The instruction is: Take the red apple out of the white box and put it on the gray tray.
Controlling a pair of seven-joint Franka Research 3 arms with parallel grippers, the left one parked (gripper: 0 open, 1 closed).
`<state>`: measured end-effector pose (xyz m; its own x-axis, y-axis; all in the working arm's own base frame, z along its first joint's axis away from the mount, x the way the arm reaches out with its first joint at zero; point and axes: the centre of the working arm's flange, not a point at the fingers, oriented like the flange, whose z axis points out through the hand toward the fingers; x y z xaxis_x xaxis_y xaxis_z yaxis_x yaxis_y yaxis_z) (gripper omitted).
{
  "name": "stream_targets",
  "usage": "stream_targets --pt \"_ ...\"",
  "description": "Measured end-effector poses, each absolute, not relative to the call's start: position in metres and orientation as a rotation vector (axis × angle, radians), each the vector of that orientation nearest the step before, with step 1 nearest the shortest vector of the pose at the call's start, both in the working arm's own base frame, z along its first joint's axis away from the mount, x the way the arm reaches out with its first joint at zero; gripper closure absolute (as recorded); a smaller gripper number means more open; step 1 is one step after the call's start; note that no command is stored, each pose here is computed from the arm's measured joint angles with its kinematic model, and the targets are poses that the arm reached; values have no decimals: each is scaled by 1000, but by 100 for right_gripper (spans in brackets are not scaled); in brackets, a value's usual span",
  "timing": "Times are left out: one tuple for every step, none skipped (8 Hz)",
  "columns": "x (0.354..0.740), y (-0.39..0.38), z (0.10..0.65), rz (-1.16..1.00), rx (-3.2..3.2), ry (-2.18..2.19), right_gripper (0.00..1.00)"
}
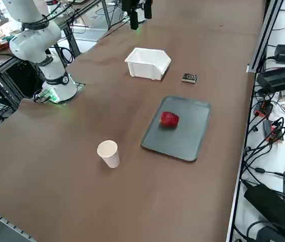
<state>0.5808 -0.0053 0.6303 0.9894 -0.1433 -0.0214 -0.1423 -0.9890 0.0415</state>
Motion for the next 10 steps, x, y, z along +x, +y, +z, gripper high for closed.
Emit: stream_targets --pt "585 -6 623 -59 3094 -221 0" --pt "587 -6 617 -73 3094 -220 0" --pt "588 -6 615 -79 3095 -220 0" --pt "589 -7 614 -81 3095 -222 0" --pt "589 -7 614 -82 3100 -225 0" --pt "589 -7 614 -83 3106 -227 0" --pt "589 -7 613 -85 3107 -227 0" --pt "589 -7 613 -86 3107 -227 0" --pt "589 -7 613 -86 3107 -228 0" --pt "589 -8 613 -86 3107 -228 0"
